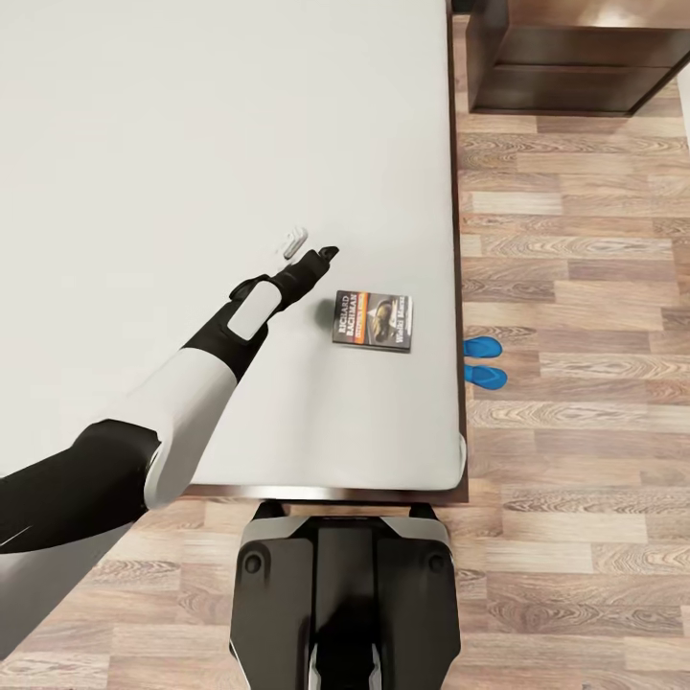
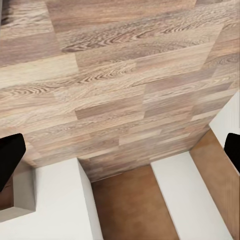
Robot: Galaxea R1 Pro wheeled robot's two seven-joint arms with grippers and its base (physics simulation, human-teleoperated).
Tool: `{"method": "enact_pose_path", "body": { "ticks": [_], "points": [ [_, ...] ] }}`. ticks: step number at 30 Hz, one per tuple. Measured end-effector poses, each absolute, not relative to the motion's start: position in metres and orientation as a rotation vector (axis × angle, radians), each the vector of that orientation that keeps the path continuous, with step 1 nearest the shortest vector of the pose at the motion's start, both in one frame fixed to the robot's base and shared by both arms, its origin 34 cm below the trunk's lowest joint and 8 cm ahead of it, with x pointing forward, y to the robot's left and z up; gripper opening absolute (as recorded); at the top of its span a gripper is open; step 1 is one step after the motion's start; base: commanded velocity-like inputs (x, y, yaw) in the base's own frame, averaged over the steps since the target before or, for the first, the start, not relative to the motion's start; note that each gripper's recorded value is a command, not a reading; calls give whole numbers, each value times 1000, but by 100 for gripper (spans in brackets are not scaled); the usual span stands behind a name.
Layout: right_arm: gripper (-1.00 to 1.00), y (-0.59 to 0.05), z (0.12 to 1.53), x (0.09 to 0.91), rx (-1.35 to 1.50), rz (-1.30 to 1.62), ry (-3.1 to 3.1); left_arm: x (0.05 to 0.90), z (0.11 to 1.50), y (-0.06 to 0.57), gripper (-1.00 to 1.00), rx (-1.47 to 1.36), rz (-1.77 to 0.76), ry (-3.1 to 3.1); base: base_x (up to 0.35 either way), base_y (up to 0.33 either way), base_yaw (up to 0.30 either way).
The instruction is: In the bedroom, move the book from the bed onto either nightstand, and place the two sandals side by side next to the bed.
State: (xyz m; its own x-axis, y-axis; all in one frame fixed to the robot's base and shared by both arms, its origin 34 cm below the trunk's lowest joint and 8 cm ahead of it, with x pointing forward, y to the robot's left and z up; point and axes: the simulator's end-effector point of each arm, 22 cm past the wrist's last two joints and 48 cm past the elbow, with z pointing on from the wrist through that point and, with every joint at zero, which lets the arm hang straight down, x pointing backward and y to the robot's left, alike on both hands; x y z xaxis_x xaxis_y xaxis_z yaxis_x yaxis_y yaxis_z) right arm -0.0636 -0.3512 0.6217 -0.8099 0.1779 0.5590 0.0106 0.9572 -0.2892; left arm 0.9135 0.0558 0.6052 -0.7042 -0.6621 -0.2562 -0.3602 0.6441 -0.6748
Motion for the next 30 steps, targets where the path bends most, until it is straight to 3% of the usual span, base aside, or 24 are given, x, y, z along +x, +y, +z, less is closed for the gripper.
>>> {"method": "enact_pose_path", "body": {
  "ticks": [30],
  "points": [
    [100, -351, 623, -66, -132, 364, -2487, 907, 602, 45, 100, -780, -891, 2363, 0, 0, 28]
  ]
}}
